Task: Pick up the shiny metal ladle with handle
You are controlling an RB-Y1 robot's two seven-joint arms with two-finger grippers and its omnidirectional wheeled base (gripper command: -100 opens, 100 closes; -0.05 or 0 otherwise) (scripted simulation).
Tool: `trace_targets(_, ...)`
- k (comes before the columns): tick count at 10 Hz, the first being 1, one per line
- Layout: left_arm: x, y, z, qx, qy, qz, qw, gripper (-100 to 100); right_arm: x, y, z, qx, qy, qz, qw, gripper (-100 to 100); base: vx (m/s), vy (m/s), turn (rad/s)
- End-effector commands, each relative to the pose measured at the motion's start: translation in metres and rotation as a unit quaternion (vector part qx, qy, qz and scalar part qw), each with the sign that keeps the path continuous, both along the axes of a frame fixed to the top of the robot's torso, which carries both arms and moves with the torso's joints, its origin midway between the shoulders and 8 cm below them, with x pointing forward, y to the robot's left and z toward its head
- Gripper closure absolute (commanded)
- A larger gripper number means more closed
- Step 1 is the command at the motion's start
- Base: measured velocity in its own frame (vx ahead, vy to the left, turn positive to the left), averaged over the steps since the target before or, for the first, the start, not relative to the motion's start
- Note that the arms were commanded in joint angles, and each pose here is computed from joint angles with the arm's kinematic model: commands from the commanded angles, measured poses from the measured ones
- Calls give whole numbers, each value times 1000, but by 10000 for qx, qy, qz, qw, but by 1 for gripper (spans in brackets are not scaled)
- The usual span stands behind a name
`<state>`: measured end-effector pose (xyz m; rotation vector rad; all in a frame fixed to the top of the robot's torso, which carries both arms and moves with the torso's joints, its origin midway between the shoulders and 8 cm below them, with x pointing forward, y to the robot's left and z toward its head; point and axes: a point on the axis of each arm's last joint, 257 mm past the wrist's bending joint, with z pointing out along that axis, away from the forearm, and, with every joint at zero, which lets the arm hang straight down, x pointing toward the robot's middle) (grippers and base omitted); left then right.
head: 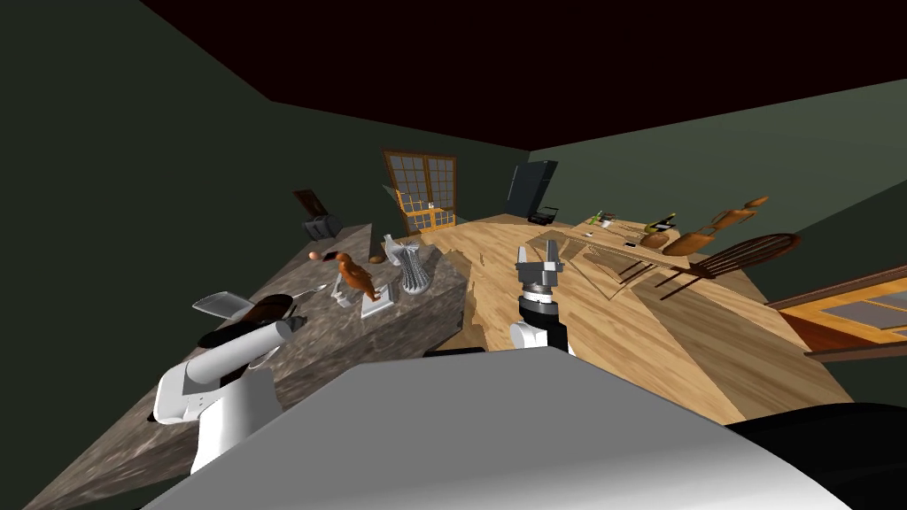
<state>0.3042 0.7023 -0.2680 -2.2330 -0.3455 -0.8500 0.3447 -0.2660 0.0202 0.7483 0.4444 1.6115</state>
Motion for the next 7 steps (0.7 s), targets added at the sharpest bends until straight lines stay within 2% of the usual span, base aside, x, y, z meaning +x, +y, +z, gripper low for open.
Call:
trace_targets(1,-16,5,-10,-283,33,275,9992,-100,0,0,0,0,0,0,10000,0,44,-24,11)
trace_targets(2,-17,5,-12,-313,58,282,9991,-100,0,0,0,0,0,0,10000,0,36,-17,9)
trace_targets(5,-45,10,-32,-773,158,708,9944,-100,0,0,0,0,0,0,10000,0,23,-17,39)
trace_targets(7,-58,10,-44,-992,223,891,9908,-100,0,0,0,0,0,0,10000,0,11,-13,38)
